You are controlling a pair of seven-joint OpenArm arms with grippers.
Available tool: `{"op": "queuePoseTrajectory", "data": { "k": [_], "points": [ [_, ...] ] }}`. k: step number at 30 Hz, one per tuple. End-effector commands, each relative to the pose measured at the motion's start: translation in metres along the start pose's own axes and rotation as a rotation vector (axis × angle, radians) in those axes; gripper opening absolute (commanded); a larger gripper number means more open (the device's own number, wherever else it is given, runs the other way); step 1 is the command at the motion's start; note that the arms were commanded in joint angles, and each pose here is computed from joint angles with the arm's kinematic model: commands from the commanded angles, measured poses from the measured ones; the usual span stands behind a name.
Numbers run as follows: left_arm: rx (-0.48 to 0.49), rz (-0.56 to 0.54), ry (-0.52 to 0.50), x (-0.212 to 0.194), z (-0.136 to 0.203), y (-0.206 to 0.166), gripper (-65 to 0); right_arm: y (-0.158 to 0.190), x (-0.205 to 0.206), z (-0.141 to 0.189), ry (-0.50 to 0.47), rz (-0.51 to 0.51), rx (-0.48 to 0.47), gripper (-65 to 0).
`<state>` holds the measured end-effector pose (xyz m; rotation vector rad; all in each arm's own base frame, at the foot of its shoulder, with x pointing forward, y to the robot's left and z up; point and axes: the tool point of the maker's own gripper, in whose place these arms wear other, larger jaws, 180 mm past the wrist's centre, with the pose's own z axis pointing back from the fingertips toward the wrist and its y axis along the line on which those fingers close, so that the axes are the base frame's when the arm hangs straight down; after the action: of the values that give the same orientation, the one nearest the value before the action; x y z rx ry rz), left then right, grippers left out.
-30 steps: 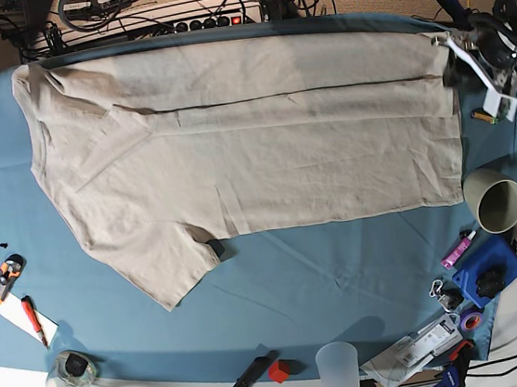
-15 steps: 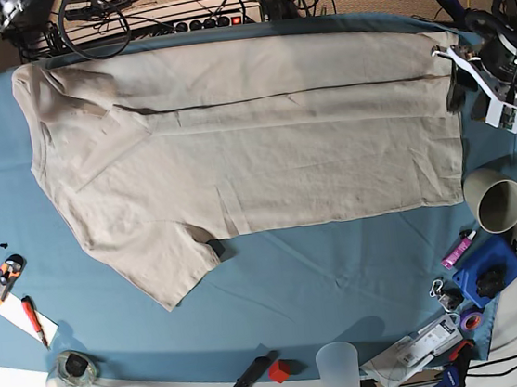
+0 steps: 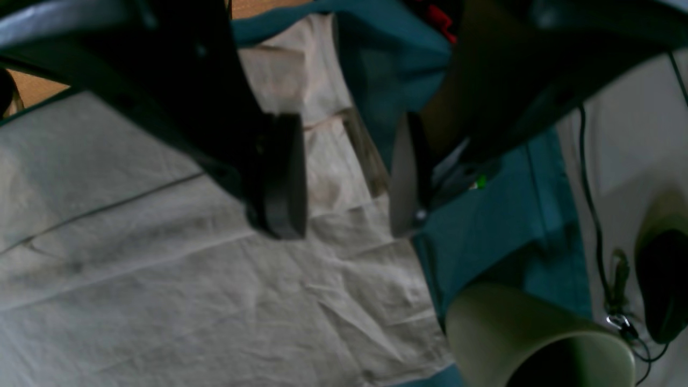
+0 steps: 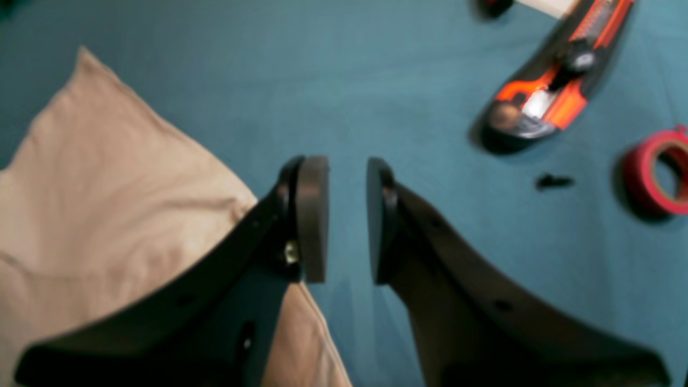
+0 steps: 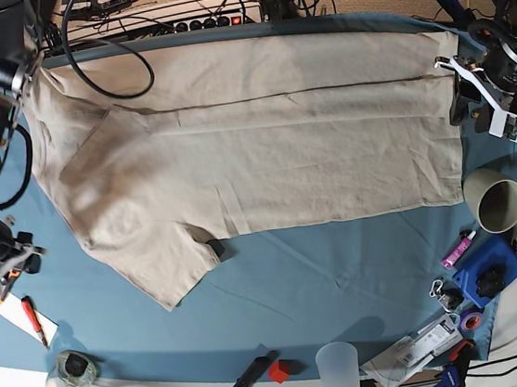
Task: Fold the T-shirt properly
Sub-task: 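Grasp the sleeve nearest the right gripper and fold it inward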
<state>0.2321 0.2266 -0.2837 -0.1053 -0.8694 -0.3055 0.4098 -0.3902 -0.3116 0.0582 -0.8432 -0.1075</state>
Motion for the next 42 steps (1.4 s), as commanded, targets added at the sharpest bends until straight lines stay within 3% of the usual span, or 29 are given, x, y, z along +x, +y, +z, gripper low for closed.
{"op": "queuePoseTrajectory", "data": {
  "k": [1,18,21,24,28,35,42],
  "points": [
    [0.006,-0.019,-0.035,0.011,0.003,0.002,-39.0,-0.004,0.031,0.005,-0.065,0.02,-0.008,-51.9],
    [-0.008,-0.009,-0.051,0.014,0.003,-0.001,-39.0,0.051,-0.026,-0.057,0.158,0.051,0.079,-51.9],
    [-0.008,-0.01,-0.05,0.014,0.003,-0.001,-39.0,0.06,-0.033,-0.06,0.189,0.048,0.096,-56.2],
    [-0.009,-0.009,-0.051,0.014,0.003,-0.001,-39.0,0.061,-0.048,-0.056,0.276,0.043,0.101,-65.0],
    [-0.009,-0.009,-0.052,0.014,0.003,-0.001,-39.0,0.058,-0.067,-0.047,0.393,0.031,0.106,-65.0],
    [-0.009,-0.007,-0.052,0.014,0.003,-0.001,-39.0,0.056,-0.063,-0.032,0.414,-0.048,0.168,-65.0],
    [-0.009,-0.007,-0.053,0.014,0.003,-0.001,-39.0,0.063,-0.062,0.0,0.416,-0.02,0.283,-65.0]
  ]
}}
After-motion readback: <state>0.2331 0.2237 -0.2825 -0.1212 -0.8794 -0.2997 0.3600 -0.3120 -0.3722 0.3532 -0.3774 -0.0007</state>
